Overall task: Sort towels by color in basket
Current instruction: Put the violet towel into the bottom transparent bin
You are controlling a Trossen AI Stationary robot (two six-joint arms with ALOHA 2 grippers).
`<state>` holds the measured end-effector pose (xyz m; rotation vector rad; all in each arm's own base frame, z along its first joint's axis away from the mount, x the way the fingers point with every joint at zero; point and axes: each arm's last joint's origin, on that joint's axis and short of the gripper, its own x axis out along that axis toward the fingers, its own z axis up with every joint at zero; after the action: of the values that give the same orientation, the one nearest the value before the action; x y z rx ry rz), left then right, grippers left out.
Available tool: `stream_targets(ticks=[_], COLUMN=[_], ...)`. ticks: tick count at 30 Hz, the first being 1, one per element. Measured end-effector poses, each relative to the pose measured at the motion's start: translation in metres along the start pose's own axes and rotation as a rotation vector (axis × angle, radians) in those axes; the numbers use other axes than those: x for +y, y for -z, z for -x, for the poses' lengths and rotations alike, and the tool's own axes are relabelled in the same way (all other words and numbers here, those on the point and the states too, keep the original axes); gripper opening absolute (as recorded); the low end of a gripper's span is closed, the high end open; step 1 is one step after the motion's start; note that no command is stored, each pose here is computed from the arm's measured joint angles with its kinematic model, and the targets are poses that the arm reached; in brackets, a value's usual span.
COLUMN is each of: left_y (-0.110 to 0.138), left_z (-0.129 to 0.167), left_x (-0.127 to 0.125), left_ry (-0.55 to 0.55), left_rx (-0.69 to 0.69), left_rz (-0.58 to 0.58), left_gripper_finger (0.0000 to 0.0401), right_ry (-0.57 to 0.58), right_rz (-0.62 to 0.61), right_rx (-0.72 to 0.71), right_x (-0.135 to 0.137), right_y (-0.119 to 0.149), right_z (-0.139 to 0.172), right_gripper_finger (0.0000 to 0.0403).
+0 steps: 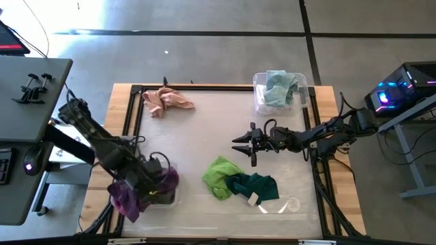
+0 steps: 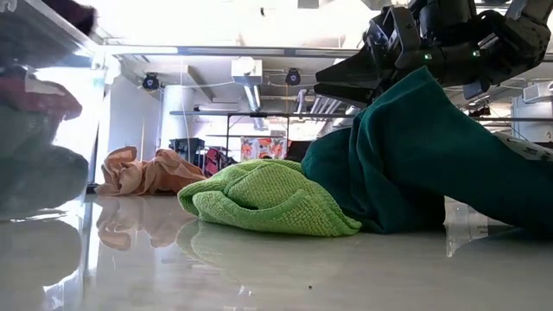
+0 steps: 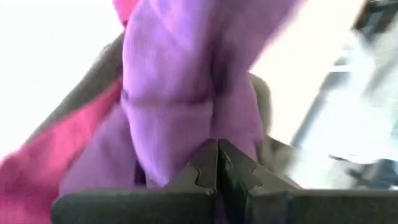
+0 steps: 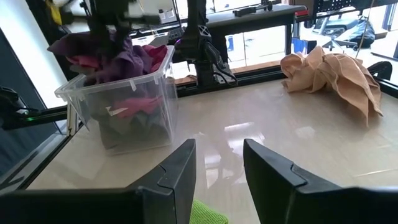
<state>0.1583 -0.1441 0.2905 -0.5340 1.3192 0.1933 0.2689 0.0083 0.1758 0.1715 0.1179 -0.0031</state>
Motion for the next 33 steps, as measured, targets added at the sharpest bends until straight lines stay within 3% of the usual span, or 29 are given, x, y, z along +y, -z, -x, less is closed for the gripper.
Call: stream_targets(ticks=[7,12,14,19,26,29,33], left_y=[-0.002,-0.014,-0.019,-0.023,-0.007,-0.005,-0.011], left_z=[0.057,0.066,0.059,0.016,-0.046,-0.056,-0.042], left_x=[0.005,0.0,-0.009,-0.018,0.0,0.006,0.005], left_ry=[0.1,0.077,0.085,0.031,-0.194,-0.231,-0.173], left_rx=[-0.01,-0.34,-0.409,-0.317,-0.01,0.041,0.114], left_rz=[0.107,-0.061,-0.116,-0.197,-0.054,-0.045,-0.029], left_gripper_finger=[0.0,0.0,0.0,0.0,0.0,0.0,0.0], right_ry=[0.002,0.002,0.002,0.004,0.006,0.006,-0.012], right_rz=[0.0,0.0,0.0,-0.002,-0.006,-0.005,0.046], right_rx=[0.01,0.011,0.012,0.02,0.035,0.034,0.054], right_x=[0.0,0.0,0.0,0.0,-0.001,-0.001,0.005], right_y=[0.001,0.001,0.001,0.002,0.003,0.003,0.005], right_z=[0.0,0.0,0.0,0.0,0.0,0.0,0.001], right_gripper_finger=[0.0129,0.0129,0.0129,0.0129,0.0129,0.0129,0.0129])
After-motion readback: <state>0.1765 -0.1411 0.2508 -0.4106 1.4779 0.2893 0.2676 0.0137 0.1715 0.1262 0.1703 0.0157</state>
